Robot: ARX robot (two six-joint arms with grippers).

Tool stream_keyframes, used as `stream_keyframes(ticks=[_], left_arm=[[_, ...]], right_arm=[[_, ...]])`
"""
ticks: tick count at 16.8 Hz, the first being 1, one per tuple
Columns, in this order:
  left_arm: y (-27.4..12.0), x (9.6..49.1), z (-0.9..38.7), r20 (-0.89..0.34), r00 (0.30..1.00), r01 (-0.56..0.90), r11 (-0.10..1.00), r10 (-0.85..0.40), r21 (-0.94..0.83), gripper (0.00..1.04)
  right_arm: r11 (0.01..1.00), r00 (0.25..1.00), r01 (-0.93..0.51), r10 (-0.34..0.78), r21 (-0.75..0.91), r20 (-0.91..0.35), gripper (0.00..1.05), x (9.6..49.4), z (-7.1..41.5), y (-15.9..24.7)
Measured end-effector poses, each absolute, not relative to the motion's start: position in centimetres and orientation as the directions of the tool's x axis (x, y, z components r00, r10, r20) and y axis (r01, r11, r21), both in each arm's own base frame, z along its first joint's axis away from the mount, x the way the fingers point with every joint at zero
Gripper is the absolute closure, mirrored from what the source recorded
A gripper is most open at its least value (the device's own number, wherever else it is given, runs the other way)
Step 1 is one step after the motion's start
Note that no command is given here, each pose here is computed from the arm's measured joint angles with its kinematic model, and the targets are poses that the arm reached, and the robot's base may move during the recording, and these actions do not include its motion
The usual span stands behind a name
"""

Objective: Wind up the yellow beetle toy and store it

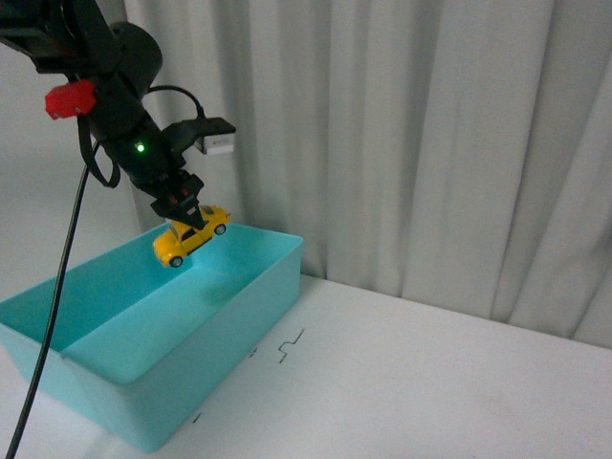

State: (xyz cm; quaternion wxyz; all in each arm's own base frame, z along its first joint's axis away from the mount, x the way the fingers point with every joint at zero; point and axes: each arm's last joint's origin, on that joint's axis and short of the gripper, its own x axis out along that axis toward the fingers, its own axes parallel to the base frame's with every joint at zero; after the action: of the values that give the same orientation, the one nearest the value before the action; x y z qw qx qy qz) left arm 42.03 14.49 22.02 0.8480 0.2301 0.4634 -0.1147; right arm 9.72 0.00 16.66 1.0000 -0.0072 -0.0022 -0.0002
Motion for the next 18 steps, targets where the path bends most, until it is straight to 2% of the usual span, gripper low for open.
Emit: stream_keyframes(ticks=[2, 5, 9, 14, 15, 16, 17, 18], left_arm=[[16.7, 41.9, 20.0, -0.86, 0.499, 0.303, 0.91, 0.102, 0.284, 0.73], [18.6, 41.5, 16.8, -0.893, 0.429, 0.198, 0.95, 0.137, 0.241, 0.73], [18.1, 41.8, 13.8, -0.908, 0.406, 0.15, 0.972, 0.105, 0.179, 0.73], [17.3, 42.0, 12.3, -0.924, 0.373, 0.145, 0.979, 0.084, 0.147, 0.73], [17.3, 42.0, 12.2, -0.925, 0.37, 0.144, 0.979, 0.081, 0.144, 0.66], [17.3, 42.1, 12.0, -0.932, 0.359, 0.152, 0.981, 0.056, 0.118, 0.44], [17.3, 42.4, 12.5, -0.912, 0.409, 0.167, 0.982, 0.01, 0.086, 0.16], [17.3, 42.6, 13.0, -0.896, 0.443, 0.177, 0.981, -0.005, 0.082, 0.09]], right_arm=[[1.0, 1.0, 0.0, 0.0, -0.014, 0.004, 0.07, 9.7, 16.7, 0.0], [1.0, 1.0, 0.0, 0.0, -0.015, 0.005, 0.07, 9.7, 16.7, 0.0], [1.0, 1.0, 0.0, 0.0, -0.014, 0.004, 0.07, 9.7, 16.7, 0.0], [1.0, 1.0, 0.0, 0.0, -0.014, 0.005, 0.07, 9.7, 16.7, 0.0], [1.0, 1.0, 0.0, 0.0, -0.015, 0.005, 0.07, 9.7, 16.7, 0.0], [1.0, 1.0, 0.0, 0.0, -0.014, 0.005, 0.07, 9.7, 16.7, 0.0], [1.0, 1.0, 0.0, 0.0, -0.014, 0.005, 0.07, 9.7, 16.7, 0.0], [1.0, 1.0, 0.0, 0.0, -0.014, 0.005, 0.07, 9.7, 16.7, 0.0]])
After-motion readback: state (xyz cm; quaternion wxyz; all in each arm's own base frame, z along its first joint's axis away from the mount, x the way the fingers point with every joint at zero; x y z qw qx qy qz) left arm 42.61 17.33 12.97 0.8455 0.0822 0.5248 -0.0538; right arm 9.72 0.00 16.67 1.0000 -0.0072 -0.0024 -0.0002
